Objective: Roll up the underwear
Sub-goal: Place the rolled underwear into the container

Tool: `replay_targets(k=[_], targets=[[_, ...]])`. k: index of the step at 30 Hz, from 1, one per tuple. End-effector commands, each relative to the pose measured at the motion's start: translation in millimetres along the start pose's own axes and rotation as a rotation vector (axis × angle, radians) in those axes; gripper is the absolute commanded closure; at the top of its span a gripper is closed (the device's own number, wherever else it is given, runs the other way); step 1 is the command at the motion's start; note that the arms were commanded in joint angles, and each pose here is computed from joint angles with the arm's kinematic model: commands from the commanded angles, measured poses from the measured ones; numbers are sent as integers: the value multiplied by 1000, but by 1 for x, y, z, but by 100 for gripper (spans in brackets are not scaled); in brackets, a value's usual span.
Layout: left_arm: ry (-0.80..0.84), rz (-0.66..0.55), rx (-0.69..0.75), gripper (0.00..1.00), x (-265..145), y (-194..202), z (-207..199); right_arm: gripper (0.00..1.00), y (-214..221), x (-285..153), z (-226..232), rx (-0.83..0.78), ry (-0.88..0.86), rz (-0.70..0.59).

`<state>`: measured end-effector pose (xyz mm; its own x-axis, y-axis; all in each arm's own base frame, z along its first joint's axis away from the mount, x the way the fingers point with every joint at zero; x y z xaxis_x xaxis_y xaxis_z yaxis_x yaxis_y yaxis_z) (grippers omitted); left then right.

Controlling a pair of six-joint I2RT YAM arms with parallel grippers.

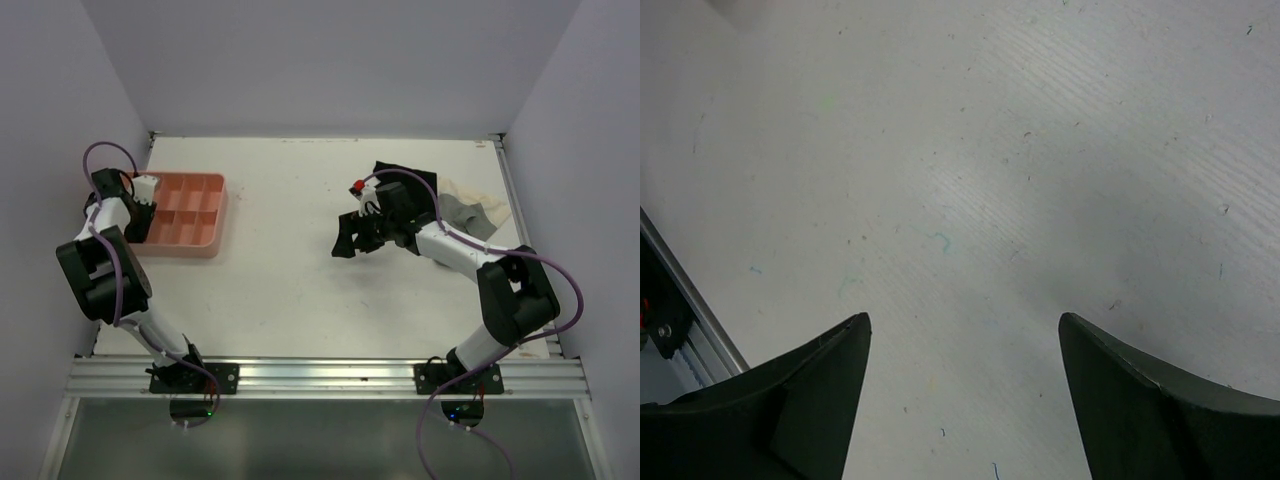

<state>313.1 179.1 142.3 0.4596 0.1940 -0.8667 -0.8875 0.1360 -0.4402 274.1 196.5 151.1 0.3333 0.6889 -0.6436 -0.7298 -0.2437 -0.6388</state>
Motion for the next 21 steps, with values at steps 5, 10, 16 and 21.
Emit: replay_targets(k=[5, 10, 16, 21], targets=[[42, 109, -36, 72, 18, 11, -4, 20, -11, -3, 5, -16, -30, -32], [51, 80, -32, 50, 12, 6, -4, 20, -12, -3, 5, -16, -32, -36], [43, 28, -22, 37, -5, -8, 2, 19, -14, -2, 6, -13, -40, -41], [35, -4, -12, 33, -14, -16, 2, 19, -15, -4, 7, -13, -41, -43]])
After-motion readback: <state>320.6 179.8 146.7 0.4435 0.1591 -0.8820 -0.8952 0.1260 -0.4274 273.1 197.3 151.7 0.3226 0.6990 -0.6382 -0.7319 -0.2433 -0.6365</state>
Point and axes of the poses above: each gripper's point midway between its finger pads, its own x axis out along the fingers, its own z axis along the line the jaws close on, y = z × x, the point moved 9 cm from there along -x, back along the fingers, and after that the axes turned 5 degrees about -x, right-handed, at the moved point
